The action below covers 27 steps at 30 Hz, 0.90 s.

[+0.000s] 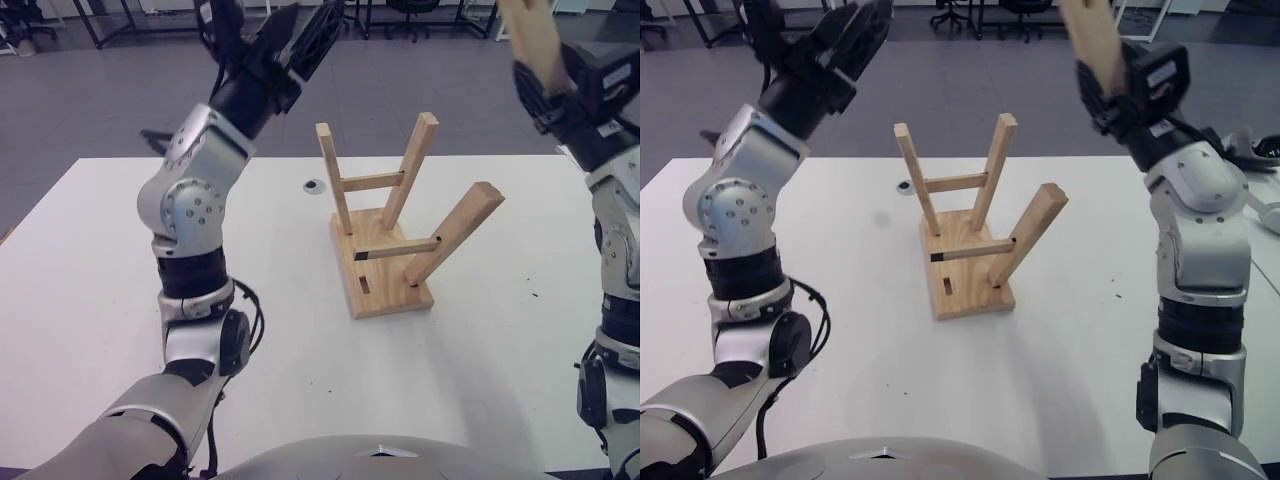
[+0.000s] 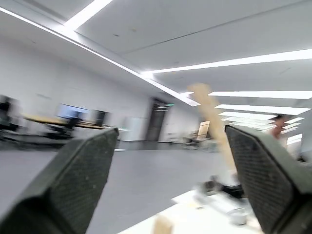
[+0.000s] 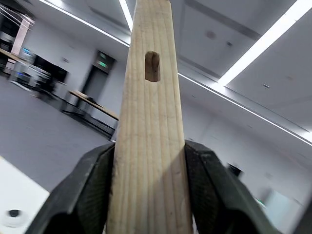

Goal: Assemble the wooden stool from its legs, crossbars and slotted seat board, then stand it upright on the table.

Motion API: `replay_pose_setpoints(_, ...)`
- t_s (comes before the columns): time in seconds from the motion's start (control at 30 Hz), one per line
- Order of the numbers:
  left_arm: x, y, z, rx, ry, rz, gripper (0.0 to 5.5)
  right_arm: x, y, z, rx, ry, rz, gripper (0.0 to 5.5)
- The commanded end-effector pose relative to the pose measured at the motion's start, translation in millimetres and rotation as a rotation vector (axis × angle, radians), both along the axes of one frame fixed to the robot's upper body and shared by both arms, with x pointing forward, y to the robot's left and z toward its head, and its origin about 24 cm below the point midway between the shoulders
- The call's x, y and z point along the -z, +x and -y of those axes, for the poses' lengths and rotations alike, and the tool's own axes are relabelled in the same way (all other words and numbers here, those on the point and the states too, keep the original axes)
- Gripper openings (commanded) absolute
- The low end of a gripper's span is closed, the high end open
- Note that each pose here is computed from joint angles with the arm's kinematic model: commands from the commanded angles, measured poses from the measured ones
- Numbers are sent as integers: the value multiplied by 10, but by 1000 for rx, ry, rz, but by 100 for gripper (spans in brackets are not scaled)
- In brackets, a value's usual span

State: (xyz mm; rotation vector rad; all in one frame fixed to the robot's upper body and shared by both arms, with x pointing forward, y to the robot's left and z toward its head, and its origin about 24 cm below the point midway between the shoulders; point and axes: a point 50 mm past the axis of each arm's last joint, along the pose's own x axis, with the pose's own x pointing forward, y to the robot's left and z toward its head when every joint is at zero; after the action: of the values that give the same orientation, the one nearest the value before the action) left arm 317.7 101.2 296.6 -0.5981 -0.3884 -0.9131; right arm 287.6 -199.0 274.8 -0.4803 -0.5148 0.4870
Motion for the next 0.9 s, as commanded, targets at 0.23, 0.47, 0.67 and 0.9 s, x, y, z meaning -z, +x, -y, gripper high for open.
replay_pose_setpoints(0.23, -270, -99, -68, 222, -239, -54, 334, 68, -160, -466, -316, -144, -19, 213)
replay_pose_setpoints(0.47, -87, -105, -12, 189, -193, -108, 217, 52, -161, -475, -323, -130, -18, 213)
replay_pose_setpoints(0.67, -110, -113, -91, 144, -202, -103, 107, 100, -165, -448, -309, -155, -18, 210)
replay_pose_setpoints(0.9, -93, -193, -158, 98, -219, -111, 104, 168, -148, -435, -293, -214, -49, 286)
